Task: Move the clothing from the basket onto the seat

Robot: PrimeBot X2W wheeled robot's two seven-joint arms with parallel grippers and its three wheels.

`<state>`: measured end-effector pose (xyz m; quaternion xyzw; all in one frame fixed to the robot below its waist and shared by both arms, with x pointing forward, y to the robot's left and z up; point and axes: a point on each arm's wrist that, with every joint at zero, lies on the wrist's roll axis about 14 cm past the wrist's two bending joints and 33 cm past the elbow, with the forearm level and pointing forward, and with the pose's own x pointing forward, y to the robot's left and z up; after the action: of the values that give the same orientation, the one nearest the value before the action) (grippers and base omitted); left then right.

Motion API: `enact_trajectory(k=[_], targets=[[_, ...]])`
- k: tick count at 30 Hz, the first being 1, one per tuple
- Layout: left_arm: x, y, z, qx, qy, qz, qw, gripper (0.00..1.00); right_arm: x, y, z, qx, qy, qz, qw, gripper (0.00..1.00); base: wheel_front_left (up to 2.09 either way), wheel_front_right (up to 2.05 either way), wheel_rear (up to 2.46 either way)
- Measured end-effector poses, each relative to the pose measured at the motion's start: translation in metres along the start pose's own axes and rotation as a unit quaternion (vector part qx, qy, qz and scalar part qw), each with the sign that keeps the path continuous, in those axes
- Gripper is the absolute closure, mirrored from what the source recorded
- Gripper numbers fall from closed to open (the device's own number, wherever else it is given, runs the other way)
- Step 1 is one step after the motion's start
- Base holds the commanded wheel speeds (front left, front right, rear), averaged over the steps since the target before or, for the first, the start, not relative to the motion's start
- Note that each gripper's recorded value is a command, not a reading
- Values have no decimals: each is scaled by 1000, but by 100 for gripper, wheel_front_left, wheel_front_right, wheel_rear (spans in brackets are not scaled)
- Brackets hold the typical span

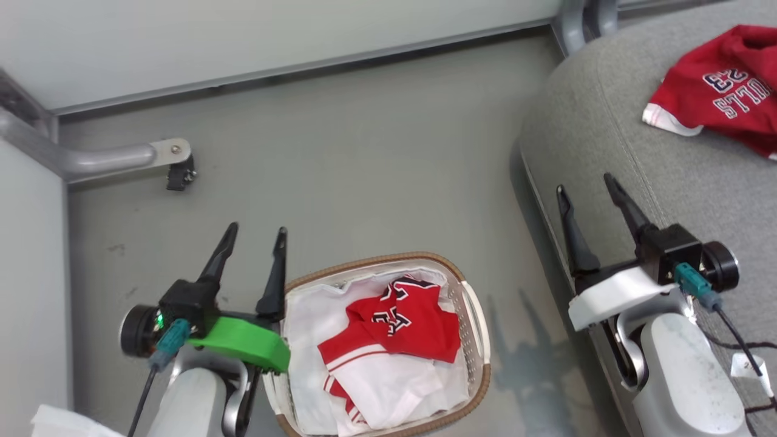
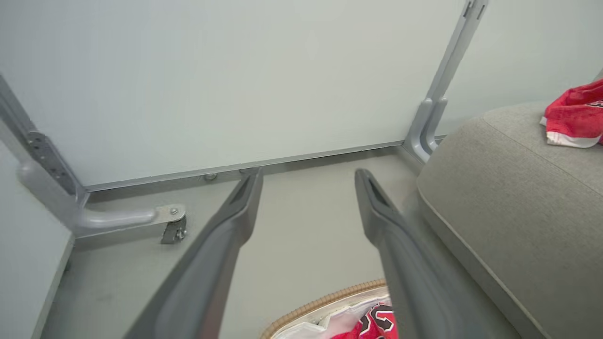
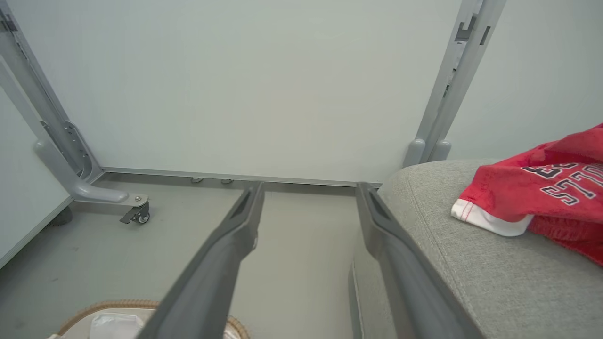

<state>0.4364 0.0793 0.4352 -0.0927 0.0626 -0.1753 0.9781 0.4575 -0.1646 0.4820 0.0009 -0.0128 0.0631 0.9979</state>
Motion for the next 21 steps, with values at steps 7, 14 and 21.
enact_trajectory(k=[7, 14, 21], targets=[[-41, 46, 8, 9, -7, 91, 996, 0, -18, 17, -9, 16, 18, 15, 1000, 0, 0, 0, 0], [-81, 60, 0, 1, 2, 135, 991, 0, -37, 16, -15, 24, 32, 7, 999, 0, 0, 0, 0], [-104, 54, -20, -25, 26, 143, 989, 0, -52, 18, -20, 38, 41, 4, 998, 0, 0, 0, 0]])
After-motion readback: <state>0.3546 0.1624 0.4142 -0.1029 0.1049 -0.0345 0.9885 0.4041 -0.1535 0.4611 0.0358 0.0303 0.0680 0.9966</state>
